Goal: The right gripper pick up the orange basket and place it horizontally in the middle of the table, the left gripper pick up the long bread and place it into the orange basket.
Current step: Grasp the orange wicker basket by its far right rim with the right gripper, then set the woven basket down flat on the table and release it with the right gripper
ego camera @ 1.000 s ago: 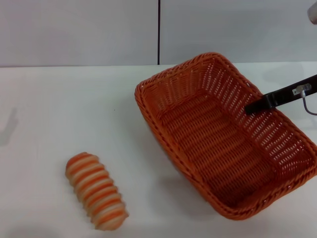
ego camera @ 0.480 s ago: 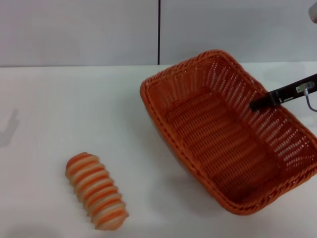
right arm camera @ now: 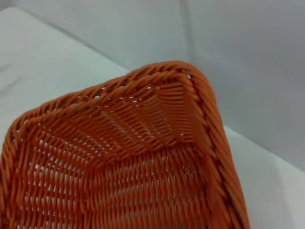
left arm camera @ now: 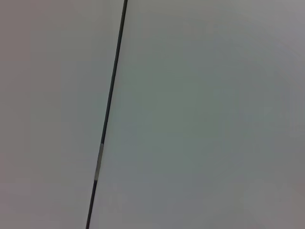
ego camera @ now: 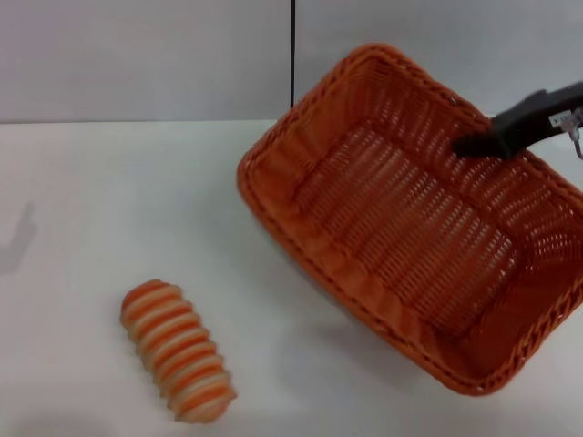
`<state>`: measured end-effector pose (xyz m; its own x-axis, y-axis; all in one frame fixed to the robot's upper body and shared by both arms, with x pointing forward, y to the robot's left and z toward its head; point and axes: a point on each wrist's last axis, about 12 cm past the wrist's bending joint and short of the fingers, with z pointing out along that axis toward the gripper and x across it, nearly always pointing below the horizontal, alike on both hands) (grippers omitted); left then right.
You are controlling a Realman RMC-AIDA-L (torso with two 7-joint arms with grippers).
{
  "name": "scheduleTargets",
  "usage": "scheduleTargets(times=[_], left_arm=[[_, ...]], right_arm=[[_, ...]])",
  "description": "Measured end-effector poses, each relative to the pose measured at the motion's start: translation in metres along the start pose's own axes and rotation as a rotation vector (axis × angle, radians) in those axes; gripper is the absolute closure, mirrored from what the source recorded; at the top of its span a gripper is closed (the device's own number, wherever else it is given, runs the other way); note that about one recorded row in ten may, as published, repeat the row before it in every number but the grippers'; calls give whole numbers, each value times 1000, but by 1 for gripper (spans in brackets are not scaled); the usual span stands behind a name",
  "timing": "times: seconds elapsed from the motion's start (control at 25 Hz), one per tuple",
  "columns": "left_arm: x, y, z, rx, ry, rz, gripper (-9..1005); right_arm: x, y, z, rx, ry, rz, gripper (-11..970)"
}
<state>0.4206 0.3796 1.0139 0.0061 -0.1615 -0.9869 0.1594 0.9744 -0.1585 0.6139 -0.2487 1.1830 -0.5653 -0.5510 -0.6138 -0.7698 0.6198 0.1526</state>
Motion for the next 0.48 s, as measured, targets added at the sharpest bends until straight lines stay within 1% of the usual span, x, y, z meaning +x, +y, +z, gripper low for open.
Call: scheduleTargets(times=[0.04, 0.16, 0.2, 0.24, 0.36, 0.4, 0.44, 0.48], left_arm=[[0, 0, 0, 0, 0, 0, 267], [1, 0, -4, -5, -1, -5, 267], [0, 1, -6, -7, -5, -5, 267], [0, 1, -10, -11, -11, -6, 267], [0, 1, -14, -16, -14, -7, 266], [1, 2, -18, -21, -12, -7, 266], [1, 2, -18, -21, -12, -7, 266], [1, 2, -20, -27, -9, -9, 266]], right_arm=[[0, 0, 0, 0, 0, 0, 821], [-9, 9, 3, -35, 25, -102, 822], [-15, 14, 6, -46, 41, -150, 822], [-15, 14, 6, -46, 41, -150, 822], [-24, 19, 9, -50, 60, -217, 822], [-30, 22, 11, -52, 78, -262, 822], [-30, 22, 11, -52, 78, -262, 822], [-32, 23, 12, -52, 90, -287, 823]])
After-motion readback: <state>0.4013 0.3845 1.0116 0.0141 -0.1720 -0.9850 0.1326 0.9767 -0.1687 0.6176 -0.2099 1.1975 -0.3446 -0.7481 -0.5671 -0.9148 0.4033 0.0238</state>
